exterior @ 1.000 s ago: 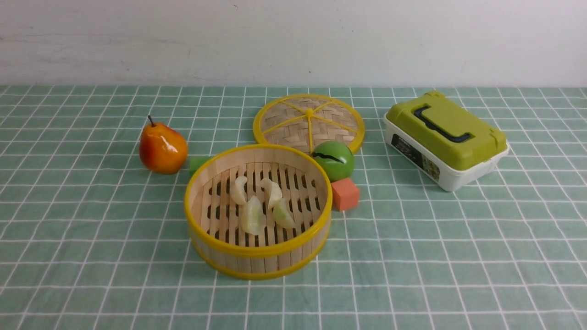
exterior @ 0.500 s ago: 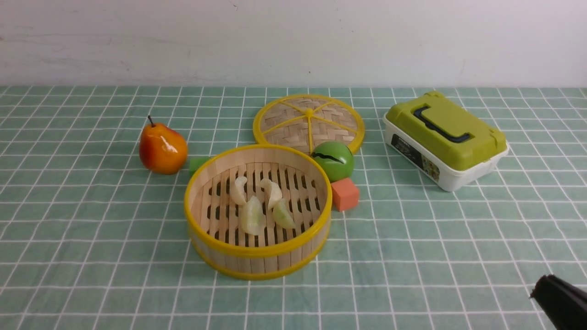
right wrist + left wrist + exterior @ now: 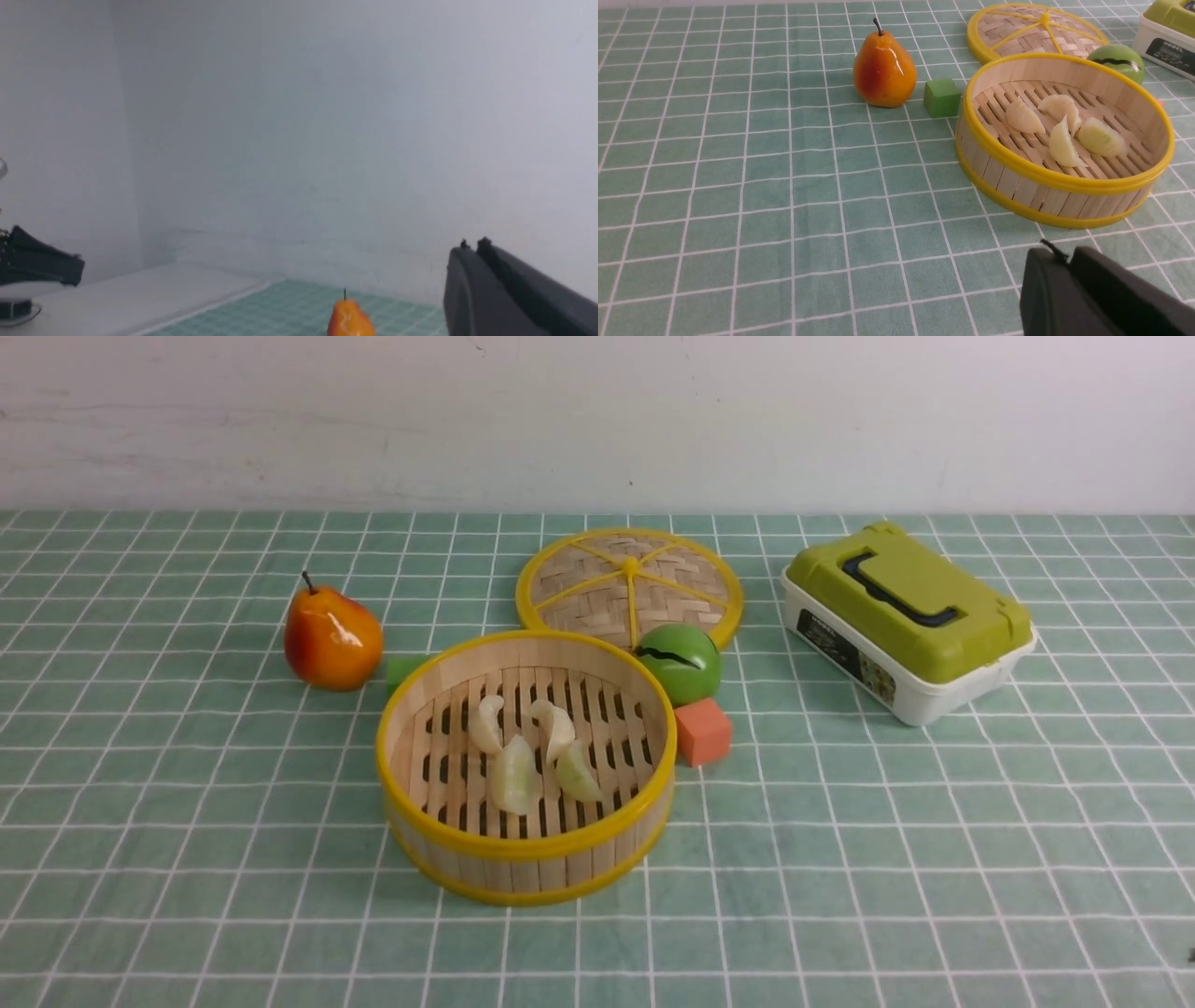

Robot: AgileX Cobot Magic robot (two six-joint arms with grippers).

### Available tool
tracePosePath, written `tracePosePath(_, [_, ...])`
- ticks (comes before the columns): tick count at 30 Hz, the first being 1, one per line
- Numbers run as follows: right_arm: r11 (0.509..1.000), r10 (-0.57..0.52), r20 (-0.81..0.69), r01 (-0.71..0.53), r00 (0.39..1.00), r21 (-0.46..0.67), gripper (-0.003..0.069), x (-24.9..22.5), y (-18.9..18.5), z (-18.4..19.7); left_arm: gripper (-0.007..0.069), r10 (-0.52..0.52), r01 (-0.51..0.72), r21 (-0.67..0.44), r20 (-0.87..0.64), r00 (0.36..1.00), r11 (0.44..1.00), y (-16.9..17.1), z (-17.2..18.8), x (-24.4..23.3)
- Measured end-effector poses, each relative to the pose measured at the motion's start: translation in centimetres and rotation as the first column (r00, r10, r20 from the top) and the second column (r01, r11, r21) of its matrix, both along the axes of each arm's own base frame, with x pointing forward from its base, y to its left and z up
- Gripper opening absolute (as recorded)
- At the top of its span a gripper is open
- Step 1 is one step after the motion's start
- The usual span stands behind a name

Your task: Put the dumplings into the steamer on the table with the blue tablecloth.

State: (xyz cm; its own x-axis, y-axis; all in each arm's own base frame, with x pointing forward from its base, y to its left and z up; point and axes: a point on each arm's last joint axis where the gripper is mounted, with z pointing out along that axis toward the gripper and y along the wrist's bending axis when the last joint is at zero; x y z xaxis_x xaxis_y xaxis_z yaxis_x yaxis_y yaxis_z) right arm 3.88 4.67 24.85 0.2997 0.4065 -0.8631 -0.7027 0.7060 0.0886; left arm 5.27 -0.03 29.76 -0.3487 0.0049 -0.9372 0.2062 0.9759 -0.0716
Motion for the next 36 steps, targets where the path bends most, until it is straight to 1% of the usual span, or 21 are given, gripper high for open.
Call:
tracePosePath(2, [0.999, -0.023, 0.097, 0.018, 0.995, 0.050, 0.0010, -1.0, -0.5, 0.6, 0.0060, 0.000, 0.000, 0.000, 0.000, 1.000, 1.000, 0.0, 0.0, 0.0])
tracePosePath(3, [0.994, -0.048, 0.157, 0.032, 0.986, 0.106, 0.0010, -1.7, -0.9, 1.1, 0.0060, 0.000, 0.000, 0.000, 0.000, 1.000, 1.000, 0.0, 0.0, 0.0])
tracePosePath(5, [0.986, -0.072, 0.195, 0.040, 0.978, 0.163, 0.0011, -2.1, -1.2, 1.4, 0.0060, 0.000, 0.000, 0.000, 0.000, 1.000, 1.000, 0.0, 0.0, 0.0])
tracePosePath(6, [0.975, -0.100, 0.200, 0.057, 0.975, 0.213, 0.0012, -2.2, -1.6, 1.6, 0.0060, 0.000, 0.000, 0.000, 0.000, 1.000, 1.000, 0.0, 0.0, 0.0])
tracePosePath(7, [0.964, -0.127, 0.190, 0.076, 0.974, 0.254, 0.0011, -2.1, -1.9, 1.7, 0.0060, 0.000, 0.000, -0.001, -0.001, 1.000, 1.000, 0.0, 0.0, 0.0])
tracePosePath(8, [0.935, -0.192, 0.126, 0.143, 0.973, 0.323, 0.0007, -1.7, -2.6, 1.7, 0.0060, 0.000, 0.000, -0.001, -0.001, 1.000, 1.000, 0.0, 0.0, 0.0])
tracePosePath(9, [0.932, -0.199, 0.124, 0.149, 0.972, 0.332, 0.0007, -1.6, -2.7, 1.7, 0.0060, 0.000, 0.000, -0.001, -0.001, 1.000, 1.000, 0.0, 0.0, 0.0])
tracePosePath(10, [0.909, -0.261, 0.028, 0.236, 0.965, 0.345, 0.0003, -0.9, -3.2, 1.2, 0.0060, 0.000, 0.000, -0.001, -0.002, 1.000, 1.000, 0.0, 0.0, 0.0])
tracePosePath(11, [0.884, -0.321, -0.075, 0.327, 0.944, 0.335, 0.0000, -0.2, -3.6, 0.6, 0.0060, 0.000, 0.000, -0.001, -0.002, 1.000, 1.000, 0.0, 0.0, 0.0])
tracePosePath(13, [0.860, -0.387, -0.229, 0.439, 0.893, 0.260, 0.0000, 0.7, -4.1, -0.7, 0.0062, 0.000, 0.000, -0.001, -0.002, 1.000, 1.000, 0.0, 0.0, 0.0])
tracePosePath(14, [0.852, -0.415, -0.309, 0.485, 0.856, 0.197, 0.0000, 1.1, -4.2, -1.6, 0.0064, 0.000, 0.000, -0.001, -0.002, 1.000, 1.000, 0.0, 0.0, 0.0])
tracePosePath(15, [0.847, -0.440, -0.346, 0.511, 0.828, 0.146, 0.0000, 1.3, -4.3, -2.1, 0.0067, 0.000, 0.000, -0.001, -0.002, 1.000, 1.000, 0.0, 0.0, 0.0])
tracePosePath(17, [0.833, -0.510, -0.454, 0.551, 0.730, -0.050, 0.0000, 1.7, -4.4, -3.9, 0.0071, 0.000, 0.000, -0.001, -0.002, 1.000, 1.000, 0.0, 0.0, 0.0])
tracePosePath(18, [0.828, -0.531, -0.478, 0.549, 0.699, -0.117, 0.0000, 1.8, -4.4, -4.5, 0.0071, 0.000, 0.000, -0.001, -0.002, 1.000, 1.000, 0.0, 0.0, 0.0])
tracePosePath(20, [0.803, -0.594, -0.483, 0.515, 0.643, -0.301, 0.0000, 1.7, -4.3, -5.7, 0.0074, 0.000, 0.000, -0.001, -0.002, 1.000, 1.000, 0.0, 0.0, 0.0])
tracePosePath(22, [0.782, -0.623, -0.467, 0.487, 0.628, -0.389, 0.0000, 1.7, -4.3, -6.2, 0.0076, 0.000, 0.000, -0.001, -0.002, 1.000, 1.000, 0.0, 0.0, 0.0])
tracePosePath(23, [0.762, -0.644, -0.444, 0.465, 0.623, -0.451, 0.0000, 1.6, -4.3, -6.5, 0.0077, 0.000, 0.000, -0.001, -0.002, 1.000, 1.000, 0.0, 0.0, 0.0])
tracePosePath(26, [0.727, -0.668, -0.410, 0.429, 0.621, -0.535, 0.0000, 1.6, -4.2, -6.9, 0.0080, 0.000, 0.000, -0.001, -0.002, 1.000, 1.000, 0.0, 0.0, 0.0])
tracePosePath(28, [0.724, -0.669, -0.408, 0.423, 0.621, -0.545, 0.0001, 1.5, -4.2, -7.0, 0.0082, 0.000, 0.000, -0.001, -0.003, 1.000, 1.000, 0.0, 0.0, 0.0])
tracePosePath(32, [0.734, -0.661, -0.426, 0.417, 0.618, -0.536, 0.0003, 1.5, -4.1, -7.1, 0.0085, 0.000, 0.000, -0.001, -0.003, 1.000, 1.000, 0.0, 0.0, 0.0])
tracePosePath(36, [0.754, -0.645, -0.481, 0.397, 0.594, -0.523, 0.0007, 1.4, -4.1, -7.4, 0.0091, 0.000, 0.000, -0.001, -0.003, 1.000, 1.000, 0.0, 0.0, 0.0])
